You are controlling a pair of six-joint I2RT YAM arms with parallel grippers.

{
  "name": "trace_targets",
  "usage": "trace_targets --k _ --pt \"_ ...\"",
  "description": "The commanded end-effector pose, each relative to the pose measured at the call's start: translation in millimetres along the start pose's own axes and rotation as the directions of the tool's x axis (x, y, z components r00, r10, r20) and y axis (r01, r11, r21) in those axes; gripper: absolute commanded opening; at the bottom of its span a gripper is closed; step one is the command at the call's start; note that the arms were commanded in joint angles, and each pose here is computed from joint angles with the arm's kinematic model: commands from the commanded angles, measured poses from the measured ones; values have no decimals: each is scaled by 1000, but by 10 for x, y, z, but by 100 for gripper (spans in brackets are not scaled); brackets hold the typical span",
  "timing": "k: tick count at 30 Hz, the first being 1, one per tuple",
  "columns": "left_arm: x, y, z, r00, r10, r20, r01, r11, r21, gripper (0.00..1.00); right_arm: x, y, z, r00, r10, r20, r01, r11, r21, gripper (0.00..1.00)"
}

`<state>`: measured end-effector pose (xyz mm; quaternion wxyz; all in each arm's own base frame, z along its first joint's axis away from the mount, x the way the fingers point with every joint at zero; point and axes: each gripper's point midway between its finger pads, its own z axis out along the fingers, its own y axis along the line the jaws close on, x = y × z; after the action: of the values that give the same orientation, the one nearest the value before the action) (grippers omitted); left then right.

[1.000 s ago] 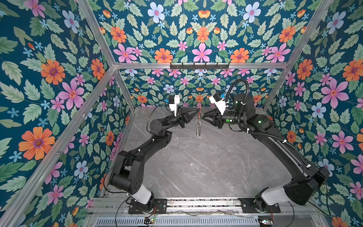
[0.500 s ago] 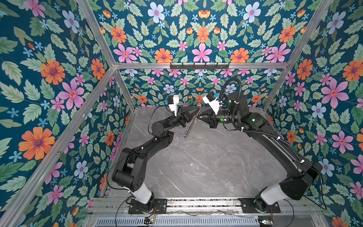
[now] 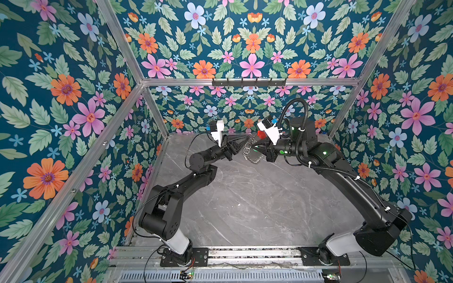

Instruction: Put the keys on the keyring

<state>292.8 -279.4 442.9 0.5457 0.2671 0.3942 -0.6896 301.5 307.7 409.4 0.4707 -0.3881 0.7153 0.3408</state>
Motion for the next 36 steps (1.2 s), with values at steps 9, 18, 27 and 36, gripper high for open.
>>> trace_targets --k 9,18,27,36 --pt "-46 -109 2 999 51 11 -51 998 33 0 -119 -66 -100 999 -51 -17 52 997 55 0" --pt "-45 -120 30 999 50 11 -50 998 41 0 -119 -47 26 999 -23 -33 23 1000 7 0" --pt "-6 -72 43 999 38 6 -38 999 36 0 -135 -18 31 999 -25 -28 25 1000 -2 0" --pt "-27 -88 47 999 48 4 -48 998 34 0 -80 -70 -59 999 -33 -31 34 998 53 0"
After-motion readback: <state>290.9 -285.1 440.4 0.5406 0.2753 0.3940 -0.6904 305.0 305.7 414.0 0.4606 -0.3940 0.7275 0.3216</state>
